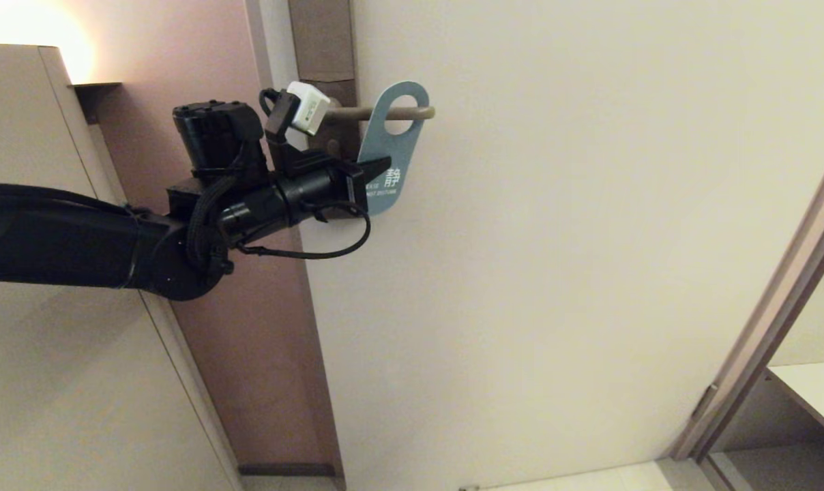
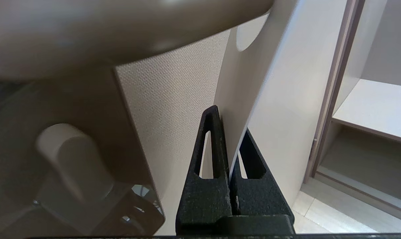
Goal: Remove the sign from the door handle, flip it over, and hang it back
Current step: Take down the sign
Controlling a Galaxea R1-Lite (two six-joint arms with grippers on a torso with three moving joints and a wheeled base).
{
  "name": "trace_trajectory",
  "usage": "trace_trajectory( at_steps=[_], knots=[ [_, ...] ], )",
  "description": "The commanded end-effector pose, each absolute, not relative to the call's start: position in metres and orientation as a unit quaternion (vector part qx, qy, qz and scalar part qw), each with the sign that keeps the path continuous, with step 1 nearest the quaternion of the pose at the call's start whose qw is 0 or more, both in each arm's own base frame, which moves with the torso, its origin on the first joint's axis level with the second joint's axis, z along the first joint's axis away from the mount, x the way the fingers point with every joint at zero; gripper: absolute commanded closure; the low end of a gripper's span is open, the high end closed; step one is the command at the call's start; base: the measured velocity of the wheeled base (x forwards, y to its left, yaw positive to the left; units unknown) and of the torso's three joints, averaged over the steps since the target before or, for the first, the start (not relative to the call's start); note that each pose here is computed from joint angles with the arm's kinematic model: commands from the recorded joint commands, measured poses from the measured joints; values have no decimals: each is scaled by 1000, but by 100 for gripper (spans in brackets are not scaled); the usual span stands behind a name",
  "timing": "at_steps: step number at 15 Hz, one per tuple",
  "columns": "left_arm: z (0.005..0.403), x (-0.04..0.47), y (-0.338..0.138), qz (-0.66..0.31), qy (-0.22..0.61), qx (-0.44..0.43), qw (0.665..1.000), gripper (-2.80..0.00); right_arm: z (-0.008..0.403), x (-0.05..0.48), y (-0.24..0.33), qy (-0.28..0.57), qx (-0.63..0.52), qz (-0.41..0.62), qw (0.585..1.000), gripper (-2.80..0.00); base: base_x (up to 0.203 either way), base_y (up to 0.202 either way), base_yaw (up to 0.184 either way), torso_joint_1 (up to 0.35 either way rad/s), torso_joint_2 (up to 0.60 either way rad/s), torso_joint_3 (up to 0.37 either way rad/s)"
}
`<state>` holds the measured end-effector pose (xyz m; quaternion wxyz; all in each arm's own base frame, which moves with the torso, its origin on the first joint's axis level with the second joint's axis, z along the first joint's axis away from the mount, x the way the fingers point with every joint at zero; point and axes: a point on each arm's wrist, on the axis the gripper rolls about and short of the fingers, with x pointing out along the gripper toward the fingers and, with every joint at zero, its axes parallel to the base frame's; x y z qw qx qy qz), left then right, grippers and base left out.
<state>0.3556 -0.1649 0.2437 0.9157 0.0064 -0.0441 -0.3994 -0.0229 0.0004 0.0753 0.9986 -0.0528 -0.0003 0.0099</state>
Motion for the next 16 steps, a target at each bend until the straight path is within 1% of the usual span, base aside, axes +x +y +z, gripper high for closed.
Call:
trace_trajectory(
  at_steps=[1, 6, 11, 14, 16],
  knots=[
    [237, 366, -169, -400, -42, 4, 916, 0, 75, -23, 0, 0, -54, 9, 999, 0, 0, 0, 0, 0, 0, 0],
    [233, 377, -177, -401, -71, -4, 913, 0, 75, -23, 0, 0, -53, 10, 999, 0, 0, 0, 0, 0, 0, 0],
    [227, 377, -182, -401, -64, -5, 914, 0, 75, -23, 0, 0, -54, 10, 999, 0, 0, 0, 0, 0, 0, 0],
    [220, 382, -185, -385, -59, -6, 921, 0, 75, -23, 0, 0, -53, 10, 999, 0, 0, 0, 0, 0, 0, 0],
    [215, 386, -187, -383, -73, -7, 921, 0, 75, -23, 0, 0, -53, 9, 999, 0, 0, 0, 0, 0, 0, 0]
  ],
)
